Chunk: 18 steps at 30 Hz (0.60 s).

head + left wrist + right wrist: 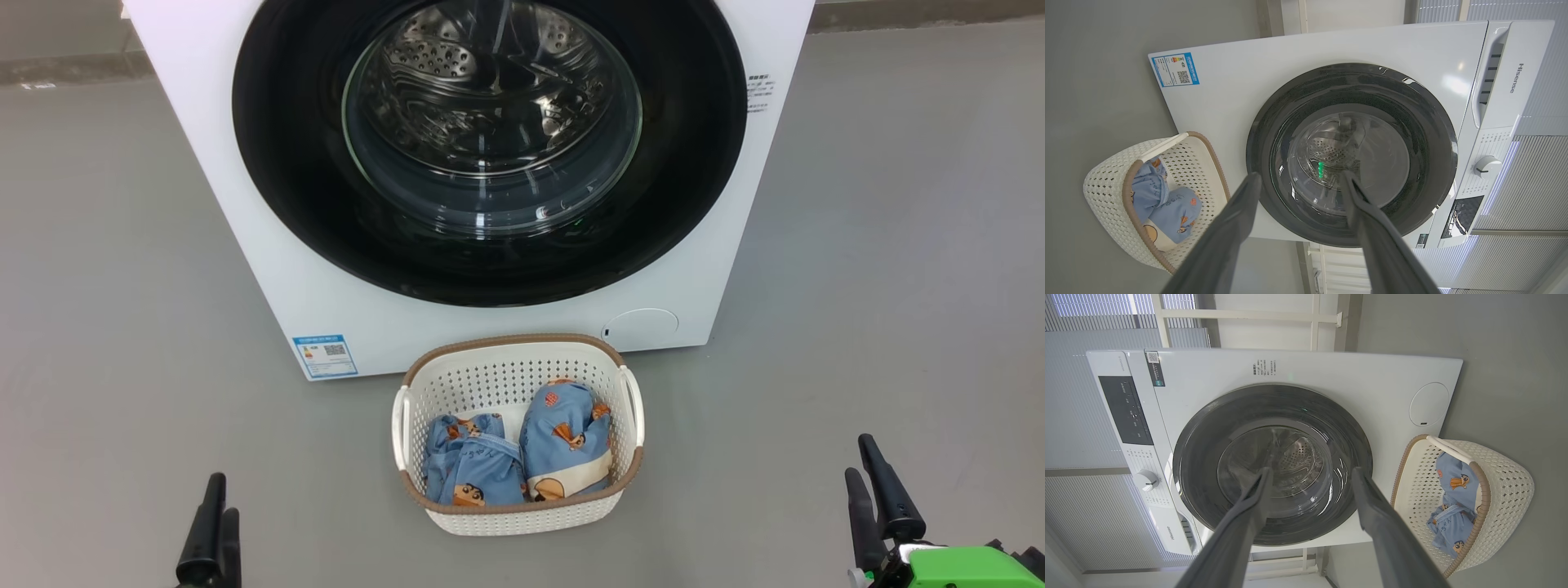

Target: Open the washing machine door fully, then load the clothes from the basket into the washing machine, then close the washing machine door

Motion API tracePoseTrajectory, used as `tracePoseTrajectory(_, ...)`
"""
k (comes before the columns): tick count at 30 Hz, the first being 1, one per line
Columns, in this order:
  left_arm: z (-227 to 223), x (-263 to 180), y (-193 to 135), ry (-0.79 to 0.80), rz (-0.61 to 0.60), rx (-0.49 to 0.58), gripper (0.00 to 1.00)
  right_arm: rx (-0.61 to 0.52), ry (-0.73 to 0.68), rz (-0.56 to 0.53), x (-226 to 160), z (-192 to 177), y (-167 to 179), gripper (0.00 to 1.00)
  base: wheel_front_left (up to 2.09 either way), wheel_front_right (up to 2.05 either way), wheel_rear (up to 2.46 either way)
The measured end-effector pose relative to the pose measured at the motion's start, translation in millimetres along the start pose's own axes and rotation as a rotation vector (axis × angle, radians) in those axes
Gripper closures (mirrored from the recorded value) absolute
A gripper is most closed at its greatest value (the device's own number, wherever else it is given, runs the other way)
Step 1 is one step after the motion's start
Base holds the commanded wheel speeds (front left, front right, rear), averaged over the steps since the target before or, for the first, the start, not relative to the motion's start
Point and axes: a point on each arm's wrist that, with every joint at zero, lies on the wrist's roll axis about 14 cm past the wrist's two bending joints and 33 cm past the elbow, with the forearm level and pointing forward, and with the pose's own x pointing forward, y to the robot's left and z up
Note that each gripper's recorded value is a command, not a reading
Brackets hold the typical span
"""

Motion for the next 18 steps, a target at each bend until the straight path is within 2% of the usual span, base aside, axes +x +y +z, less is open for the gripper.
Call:
tracePoseTrajectory(10, 1.1, 0.7, -1.0, -0.007, 0.0, 0.094, 0.0, -0.081, -0.003, 0.005, 1.0, 0.2, 2.4, 0.0, 0.0, 0.0, 0.0)
tracePoseTrajectory(18, 1.4, 1.2, -3.4, -0.01, -0.005, 0.238, 0.0, -0.229, 0.008, 0.011, 2.4, -1.0, 4.7, 0.0, 0.0, 0.0, 0.0)
